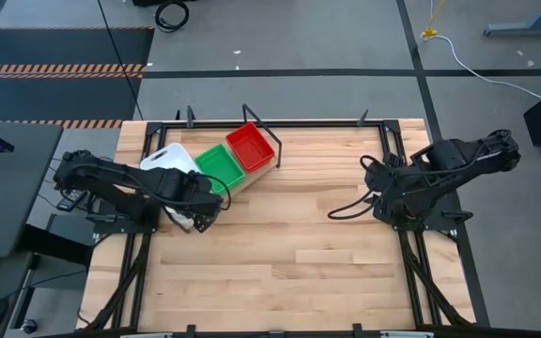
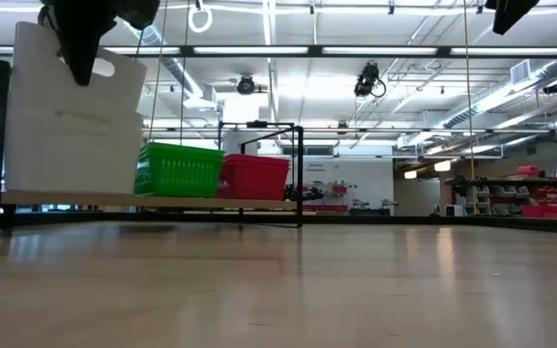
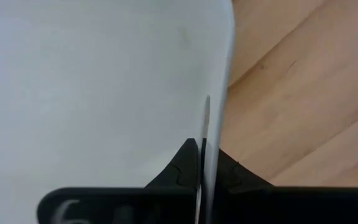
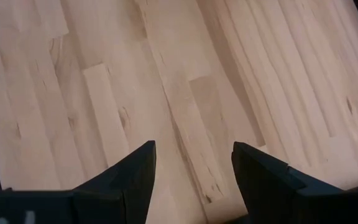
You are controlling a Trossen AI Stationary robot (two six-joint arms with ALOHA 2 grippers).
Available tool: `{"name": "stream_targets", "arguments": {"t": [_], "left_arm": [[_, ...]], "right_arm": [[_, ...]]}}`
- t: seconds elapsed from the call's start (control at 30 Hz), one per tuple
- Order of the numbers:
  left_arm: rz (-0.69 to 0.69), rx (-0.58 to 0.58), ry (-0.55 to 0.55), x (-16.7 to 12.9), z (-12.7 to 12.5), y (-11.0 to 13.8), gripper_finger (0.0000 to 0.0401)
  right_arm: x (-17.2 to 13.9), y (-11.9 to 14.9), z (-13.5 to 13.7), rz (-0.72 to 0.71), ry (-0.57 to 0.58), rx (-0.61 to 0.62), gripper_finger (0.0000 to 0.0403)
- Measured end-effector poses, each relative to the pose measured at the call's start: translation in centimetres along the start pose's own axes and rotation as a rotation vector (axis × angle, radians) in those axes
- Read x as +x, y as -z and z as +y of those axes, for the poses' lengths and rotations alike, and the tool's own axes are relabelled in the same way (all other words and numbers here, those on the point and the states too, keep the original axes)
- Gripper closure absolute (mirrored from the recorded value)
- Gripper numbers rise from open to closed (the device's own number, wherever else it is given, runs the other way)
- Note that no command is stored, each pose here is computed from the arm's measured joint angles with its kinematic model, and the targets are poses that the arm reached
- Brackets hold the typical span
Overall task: Stack baskets on shelf by color
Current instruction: Stack the white bin on top of the white bin on the shelf
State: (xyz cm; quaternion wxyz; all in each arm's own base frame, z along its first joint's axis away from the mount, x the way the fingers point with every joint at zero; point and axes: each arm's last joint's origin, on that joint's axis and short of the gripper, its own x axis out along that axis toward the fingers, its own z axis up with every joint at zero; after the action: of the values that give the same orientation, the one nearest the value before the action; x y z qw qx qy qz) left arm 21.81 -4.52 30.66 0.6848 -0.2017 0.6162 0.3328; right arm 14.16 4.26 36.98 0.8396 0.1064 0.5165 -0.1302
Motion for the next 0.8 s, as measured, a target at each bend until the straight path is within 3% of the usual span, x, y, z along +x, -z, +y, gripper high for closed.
{"name": "stream_targets", "arguments": {"t": [0.4,0.8], "left_arm": [[0.054,-0.049,0.074,2.2,-0.2,-0.8,0.0394],[0.010,0.034,0.111,2.2,-0.6,-1.2,0.0387]], "right_arm": [[0.0,0.0,0.0,0.000,0.000,0.000,0.0187],[0.0,0.0,0.0,0.006,-0.007,0.000,0.0187]]}}
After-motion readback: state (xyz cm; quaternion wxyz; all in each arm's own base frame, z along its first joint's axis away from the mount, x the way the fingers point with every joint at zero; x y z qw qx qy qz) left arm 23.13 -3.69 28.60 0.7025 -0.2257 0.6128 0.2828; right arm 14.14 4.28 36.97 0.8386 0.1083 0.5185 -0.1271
